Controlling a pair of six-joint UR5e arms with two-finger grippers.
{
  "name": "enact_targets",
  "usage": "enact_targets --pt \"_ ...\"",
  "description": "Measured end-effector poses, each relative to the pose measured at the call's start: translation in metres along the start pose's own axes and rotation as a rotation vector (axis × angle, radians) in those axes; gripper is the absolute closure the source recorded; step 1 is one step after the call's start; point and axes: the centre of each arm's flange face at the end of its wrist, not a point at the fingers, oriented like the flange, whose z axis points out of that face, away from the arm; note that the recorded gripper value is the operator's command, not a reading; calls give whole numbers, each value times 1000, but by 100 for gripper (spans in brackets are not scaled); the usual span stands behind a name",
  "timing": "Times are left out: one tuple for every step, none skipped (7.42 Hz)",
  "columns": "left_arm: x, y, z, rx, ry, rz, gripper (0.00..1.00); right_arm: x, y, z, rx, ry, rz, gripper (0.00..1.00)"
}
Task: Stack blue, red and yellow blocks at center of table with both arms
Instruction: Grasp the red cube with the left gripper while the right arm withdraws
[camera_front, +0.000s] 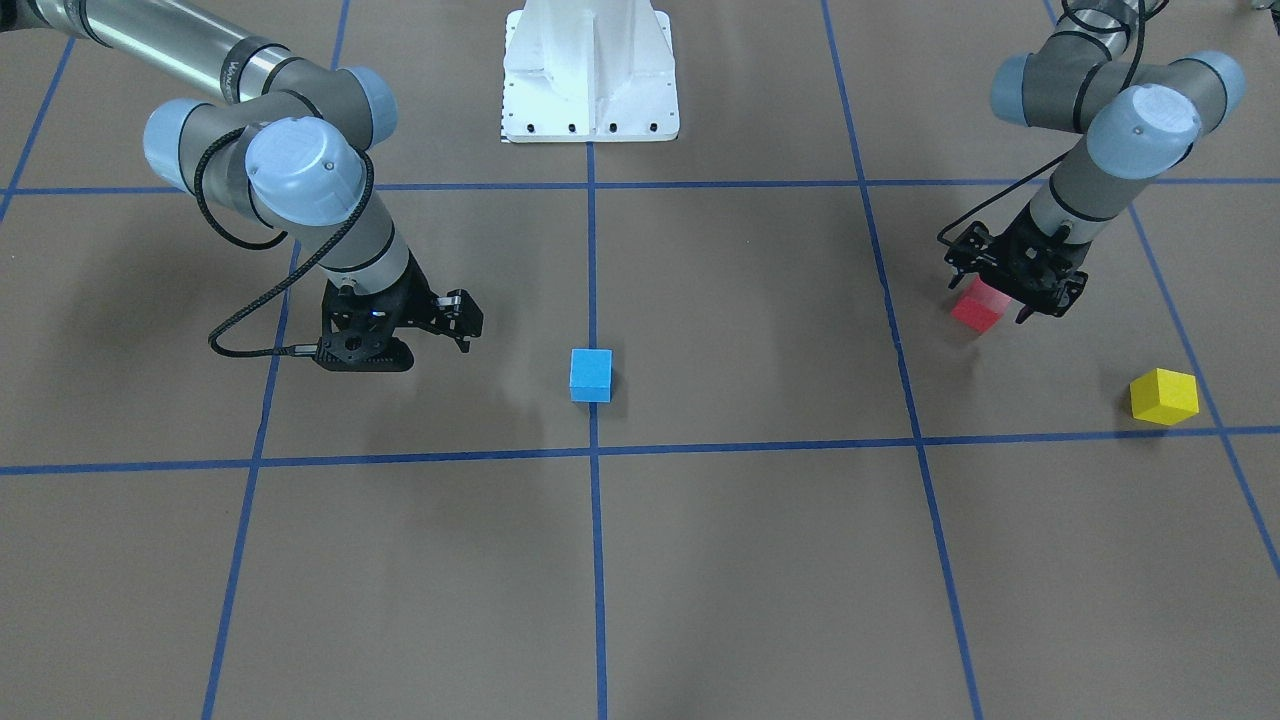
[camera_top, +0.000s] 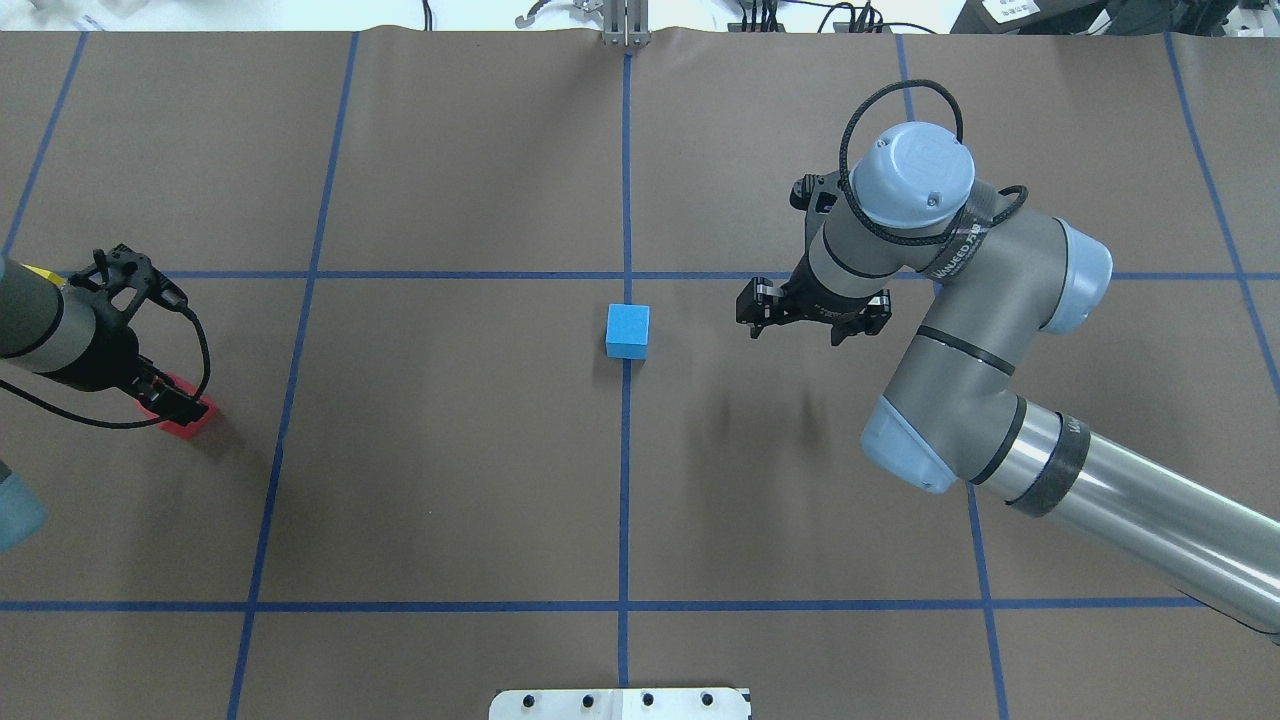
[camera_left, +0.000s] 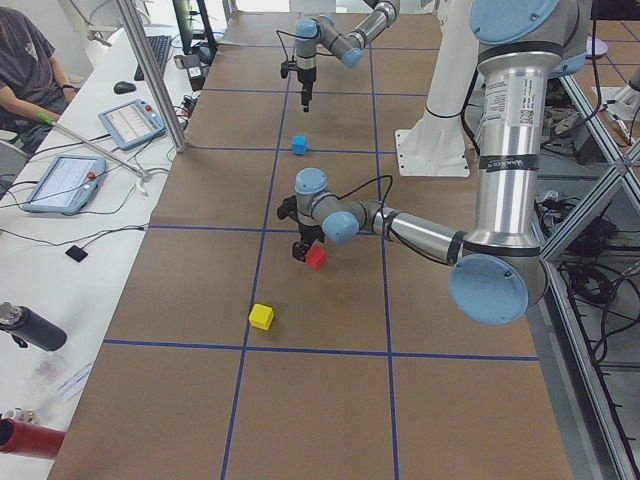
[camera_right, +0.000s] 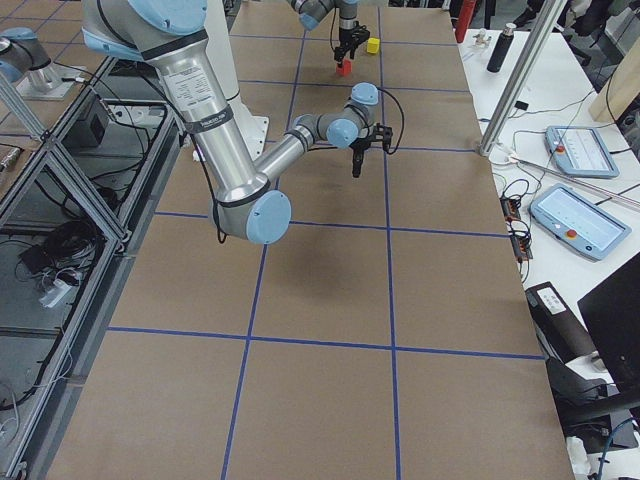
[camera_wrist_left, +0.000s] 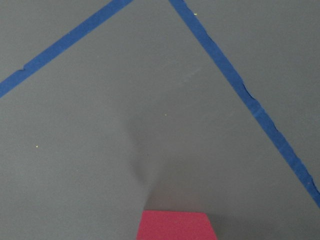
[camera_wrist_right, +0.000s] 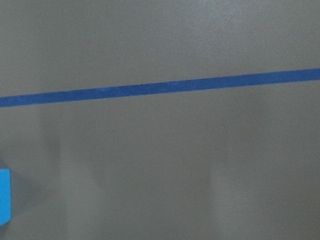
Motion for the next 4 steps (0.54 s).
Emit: enact_targets --pt "-1 1 2 -4 0 -2 0 0 0 0 0 0 0 0" --pt "-2 2 5 -9 -1 -3 0 0 0 1 -1 1 1 0" --pt "-2 2 8 -14 0 -3 0 0 0 1 -1 1 1 0" --pt "-1 3 10 -20 1 -2 0 0 0 1 -1 1 1 0"
